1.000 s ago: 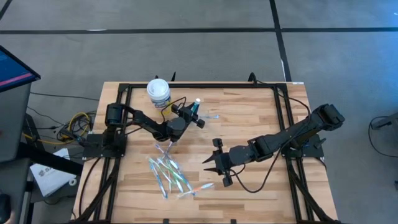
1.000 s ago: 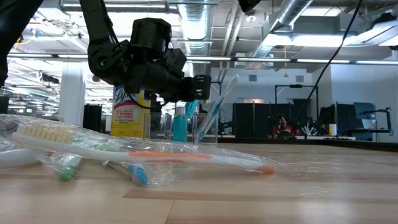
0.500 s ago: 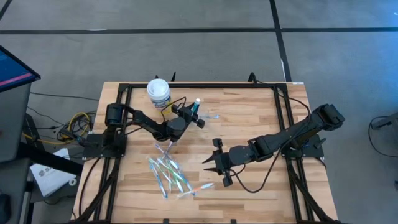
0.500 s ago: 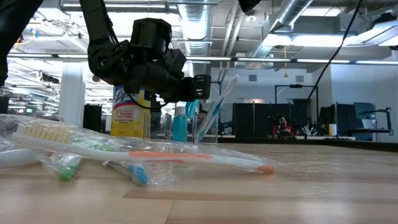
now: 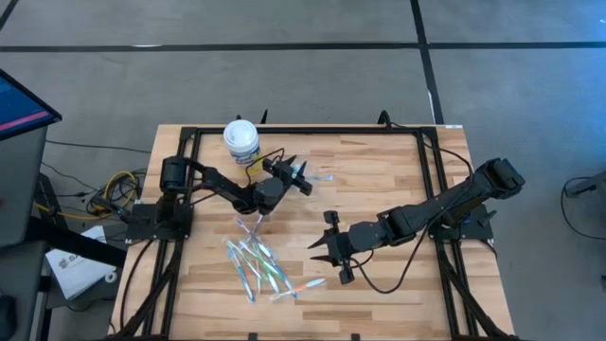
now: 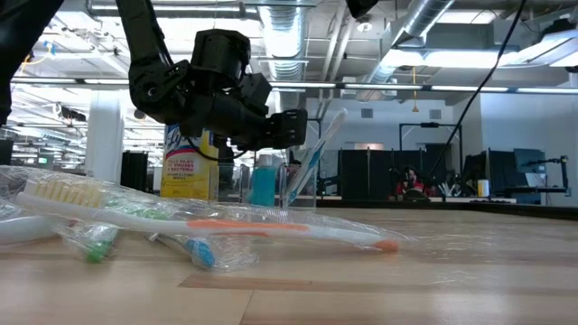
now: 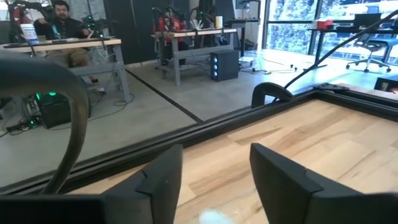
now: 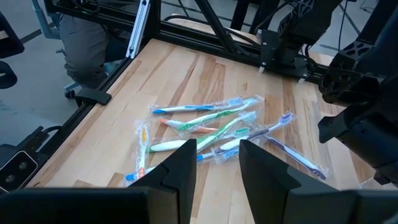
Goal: Pick & Place toothbrushing station
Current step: Put the green toothbrush into the transparent organizer
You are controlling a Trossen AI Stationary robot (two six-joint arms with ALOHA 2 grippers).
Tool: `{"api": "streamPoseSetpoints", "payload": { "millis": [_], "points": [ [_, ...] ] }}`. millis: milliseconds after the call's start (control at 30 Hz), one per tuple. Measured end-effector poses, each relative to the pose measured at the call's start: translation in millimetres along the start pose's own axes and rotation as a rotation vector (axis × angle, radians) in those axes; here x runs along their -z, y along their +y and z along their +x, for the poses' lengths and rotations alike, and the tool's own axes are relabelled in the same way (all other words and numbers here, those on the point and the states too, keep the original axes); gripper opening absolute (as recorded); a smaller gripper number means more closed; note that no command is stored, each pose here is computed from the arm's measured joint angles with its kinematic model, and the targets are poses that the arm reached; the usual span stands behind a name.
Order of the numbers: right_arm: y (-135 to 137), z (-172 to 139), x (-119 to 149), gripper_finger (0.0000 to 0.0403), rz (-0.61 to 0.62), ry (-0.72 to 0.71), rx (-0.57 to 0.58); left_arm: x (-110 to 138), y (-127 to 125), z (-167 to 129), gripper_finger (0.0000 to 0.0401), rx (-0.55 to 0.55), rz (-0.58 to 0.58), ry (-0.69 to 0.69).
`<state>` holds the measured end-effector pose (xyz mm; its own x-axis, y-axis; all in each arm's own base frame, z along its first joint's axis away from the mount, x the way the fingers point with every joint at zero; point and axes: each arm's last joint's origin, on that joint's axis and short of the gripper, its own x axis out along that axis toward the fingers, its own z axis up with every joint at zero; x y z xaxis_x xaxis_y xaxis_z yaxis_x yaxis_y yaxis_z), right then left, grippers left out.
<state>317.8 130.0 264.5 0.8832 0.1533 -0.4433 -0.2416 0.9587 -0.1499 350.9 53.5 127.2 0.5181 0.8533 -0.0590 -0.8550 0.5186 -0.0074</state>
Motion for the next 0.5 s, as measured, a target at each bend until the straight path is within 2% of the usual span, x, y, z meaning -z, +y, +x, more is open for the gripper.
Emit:
{"api": "streamPoseSetpoints", "payload": {
  "millis": [167, 500],
  "points": [
    [0.0, 0.0, 0.0, 0.0111, 0.000, 0.000, 0.000, 0.0, 0.0, 0.0, 0.0195, 0.001, -0.007, 0.000],
    [0.0, 0.0, 0.0, 0.0111, 0.000, 0.000, 0.000, -2.2, -2.0, -2.7, 0.0179, 0.011, -0.011, -0.005]
  ]
}}
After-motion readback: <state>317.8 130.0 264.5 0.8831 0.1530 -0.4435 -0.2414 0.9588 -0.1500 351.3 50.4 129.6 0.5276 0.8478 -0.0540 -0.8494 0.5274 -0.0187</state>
